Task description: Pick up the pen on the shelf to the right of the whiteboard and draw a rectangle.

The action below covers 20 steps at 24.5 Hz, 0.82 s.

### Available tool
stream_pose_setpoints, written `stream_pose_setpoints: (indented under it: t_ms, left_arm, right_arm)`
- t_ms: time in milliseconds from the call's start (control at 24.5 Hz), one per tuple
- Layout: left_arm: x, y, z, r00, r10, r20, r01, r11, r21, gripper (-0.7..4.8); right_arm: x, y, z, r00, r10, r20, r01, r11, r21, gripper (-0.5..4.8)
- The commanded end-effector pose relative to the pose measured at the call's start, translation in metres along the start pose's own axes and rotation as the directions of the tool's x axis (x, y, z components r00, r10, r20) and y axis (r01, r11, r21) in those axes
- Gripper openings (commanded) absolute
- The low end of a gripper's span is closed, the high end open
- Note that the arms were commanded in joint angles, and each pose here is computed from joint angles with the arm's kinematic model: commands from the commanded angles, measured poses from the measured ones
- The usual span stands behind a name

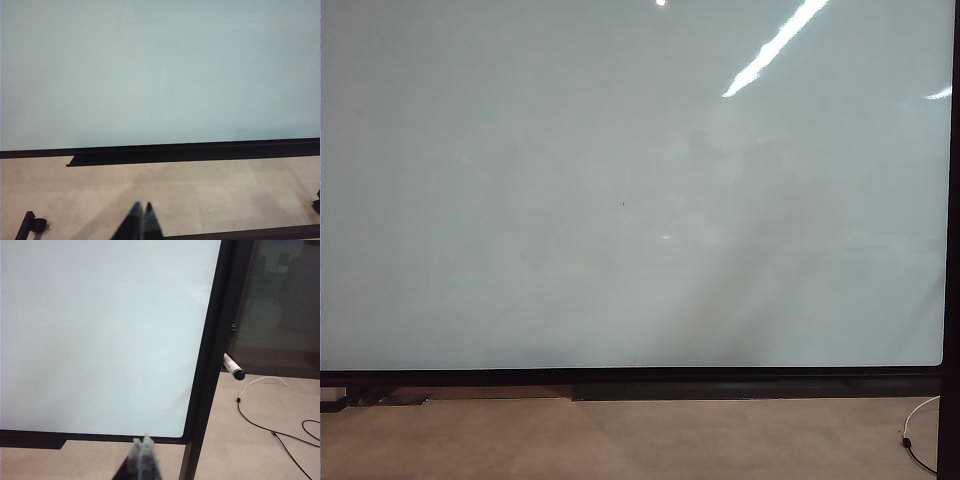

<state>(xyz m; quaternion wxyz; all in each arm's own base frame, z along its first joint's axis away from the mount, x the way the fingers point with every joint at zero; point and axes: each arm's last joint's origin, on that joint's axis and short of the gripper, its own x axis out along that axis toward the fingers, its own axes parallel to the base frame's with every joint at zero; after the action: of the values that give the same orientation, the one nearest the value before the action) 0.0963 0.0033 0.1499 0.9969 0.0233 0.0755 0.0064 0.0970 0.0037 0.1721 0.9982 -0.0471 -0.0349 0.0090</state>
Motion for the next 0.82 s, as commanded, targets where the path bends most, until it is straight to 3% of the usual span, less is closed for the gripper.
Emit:
stream_pose_setpoints:
  t_ms: [41, 367, 489, 571, 693, 816]
  left_arm:
    - [0.000, 0.000, 0.002, 1.000, -0.002, 0.010, 0.002, 1.000, 0.001, -0.05]
    - [0.000, 0.000, 0.002, 1.000, -0.001, 0.010, 0.001, 1.000, 0.001, -0.05]
    - [0.000, 0.000, 0.002, 1.000, -0.001, 0.010, 0.001, 1.000, 0.001, -0.05]
    - [0.000, 0.000, 0.002, 1.000, -0.001, 0.009, 0.001, 1.000, 0.001, -0.05]
    - [0.000, 0.000, 0.002, 1.000, -0.002, 0.010, 0.002, 1.000, 0.001, -0.05]
    - [0.000, 0.000, 0.002, 1.000, -0.001, 0.010, 0.001, 1.000, 0.001, -0.05]
  right_arm:
    - [0.000, 0.000, -0.001, 1.000, 0.000, 0.004, 0.000, 1.000, 0.003, -0.09]
    - [0.000, 0.000, -0.001, 1.000, 0.009, 0.007, -0.009, 1.000, 0.021, -0.09]
    - [-0.001, 0.006, 0.009, 0.970, 0.208, 0.122, -0.223, 0.966, 0.128, -0.09]
    - [-0.003, 0.006, 0.019, 0.949, 0.247, 0.194, -0.282, 0.943, 0.179, -0.09]
    - [-0.006, 0.001, 0.052, 0.971, 0.186, 0.151, -0.218, 0.949, 0.229, -0.09]
    - [0.004, -0.003, 0.086, 0.975, 0.176, 0.132, -0.196, 0.968, 0.154, -0.09]
